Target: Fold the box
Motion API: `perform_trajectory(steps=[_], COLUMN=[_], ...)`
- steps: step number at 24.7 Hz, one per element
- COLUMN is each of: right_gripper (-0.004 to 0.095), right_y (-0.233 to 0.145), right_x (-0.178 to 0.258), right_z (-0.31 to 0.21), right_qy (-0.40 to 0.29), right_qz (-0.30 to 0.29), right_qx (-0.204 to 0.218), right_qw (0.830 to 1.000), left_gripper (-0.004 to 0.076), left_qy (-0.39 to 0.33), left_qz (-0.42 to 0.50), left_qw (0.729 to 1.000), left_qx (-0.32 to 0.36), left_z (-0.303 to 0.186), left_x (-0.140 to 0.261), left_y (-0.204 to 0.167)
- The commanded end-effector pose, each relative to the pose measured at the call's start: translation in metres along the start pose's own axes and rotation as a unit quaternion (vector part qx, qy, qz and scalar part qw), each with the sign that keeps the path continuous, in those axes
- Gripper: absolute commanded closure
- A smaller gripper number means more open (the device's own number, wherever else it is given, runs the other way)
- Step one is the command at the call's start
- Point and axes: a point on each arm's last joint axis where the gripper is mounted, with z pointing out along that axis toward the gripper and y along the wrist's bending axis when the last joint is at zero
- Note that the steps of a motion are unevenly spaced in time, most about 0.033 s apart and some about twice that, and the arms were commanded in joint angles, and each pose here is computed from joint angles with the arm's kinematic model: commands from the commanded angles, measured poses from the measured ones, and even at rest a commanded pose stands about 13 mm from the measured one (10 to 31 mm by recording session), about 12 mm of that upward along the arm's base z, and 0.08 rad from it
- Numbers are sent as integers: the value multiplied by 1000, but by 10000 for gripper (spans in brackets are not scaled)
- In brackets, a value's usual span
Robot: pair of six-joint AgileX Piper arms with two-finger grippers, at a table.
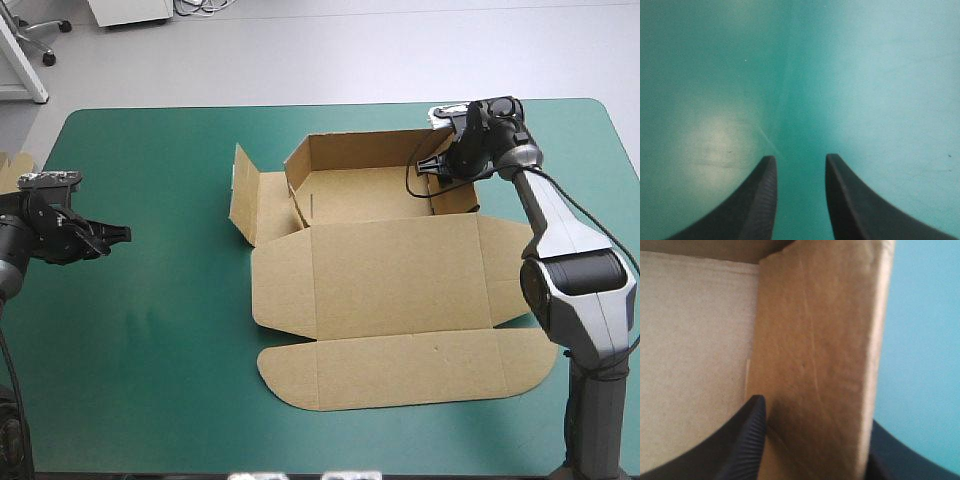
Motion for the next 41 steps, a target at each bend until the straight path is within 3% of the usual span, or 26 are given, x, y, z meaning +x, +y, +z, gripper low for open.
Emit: perform_trajectory(steps=[1,6,11,20,24,29,36,41], right_gripper=[697,930,940,942,942,942,942,942], right_y=[-4,-6,-5,-6,2,5,8,14], right_x=[-15,-13,-11,-4,8,18,18,14], right_z=[-39,-28,-29,-148,-198,-239,-247,-248], right_qy=[-80,-65,-54,-146,-185,-229,-254,-271], right_qz=[-4,-6,4,-13,-27,-29,-25,-15], right_qx=[7,9,6,4,-37,-59,-77,-114], right_qw=[997,998,999,989,982,971,964,956], left_gripper=[488,488,488,488,488,488,488,488], left_qy=[-47,-46,-43,-61,-47,-31,-86,-109], left_qz=[-3,-3,-3,6,-50,-113,-95,-68], left_qw=[999,999,999,998,997,982,945,927], left_qx=[-1,0,0,-11,36,149,300,352], left_z=[-19,-19,-19,-11,14,36,24,19], left_x=[-8,-8,-7,-12,-15,-15,-29,-37], left_y=[-1,-1,-1,6,20,25,-8,-42])
